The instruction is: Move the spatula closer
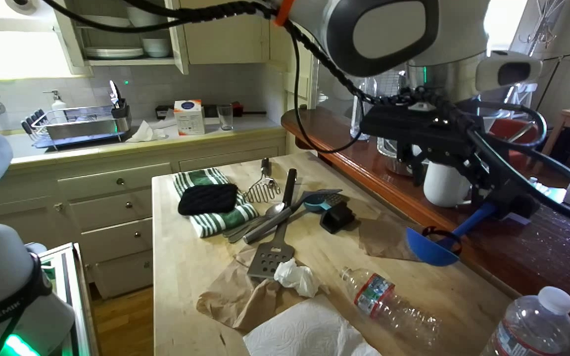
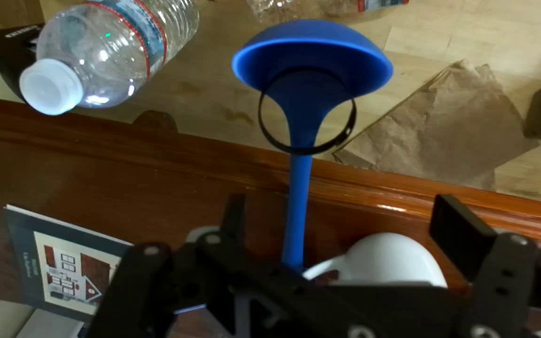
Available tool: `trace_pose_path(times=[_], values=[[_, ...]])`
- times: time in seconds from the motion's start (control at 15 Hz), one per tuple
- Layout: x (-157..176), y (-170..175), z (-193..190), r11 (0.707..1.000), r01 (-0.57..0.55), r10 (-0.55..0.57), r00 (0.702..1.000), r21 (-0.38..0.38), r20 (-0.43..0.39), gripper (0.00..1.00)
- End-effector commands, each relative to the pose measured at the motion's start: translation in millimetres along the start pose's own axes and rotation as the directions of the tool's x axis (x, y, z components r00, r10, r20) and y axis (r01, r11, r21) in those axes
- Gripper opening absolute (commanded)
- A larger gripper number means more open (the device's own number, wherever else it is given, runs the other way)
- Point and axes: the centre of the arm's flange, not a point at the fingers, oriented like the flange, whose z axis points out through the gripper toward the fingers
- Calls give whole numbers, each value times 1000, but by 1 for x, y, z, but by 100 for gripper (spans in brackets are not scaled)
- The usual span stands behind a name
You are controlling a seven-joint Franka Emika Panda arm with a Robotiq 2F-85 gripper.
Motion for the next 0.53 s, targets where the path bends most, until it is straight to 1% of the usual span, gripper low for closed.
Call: trace_pose_path(times=[0.0,0.13,0.27,0.4,0.47], values=[[-1,5,7,1000,-6,6,1000,0,8,100],[-1,10,16,1000,-11,11,1000,-2,16,100],[1,10,15,1000,-9,9,1000,-2,14,100],[6,9,23,1000,8,-8,1000,-14,-4,100],[8,9,27,1000,15,-15,1000,-3,-10,100]])
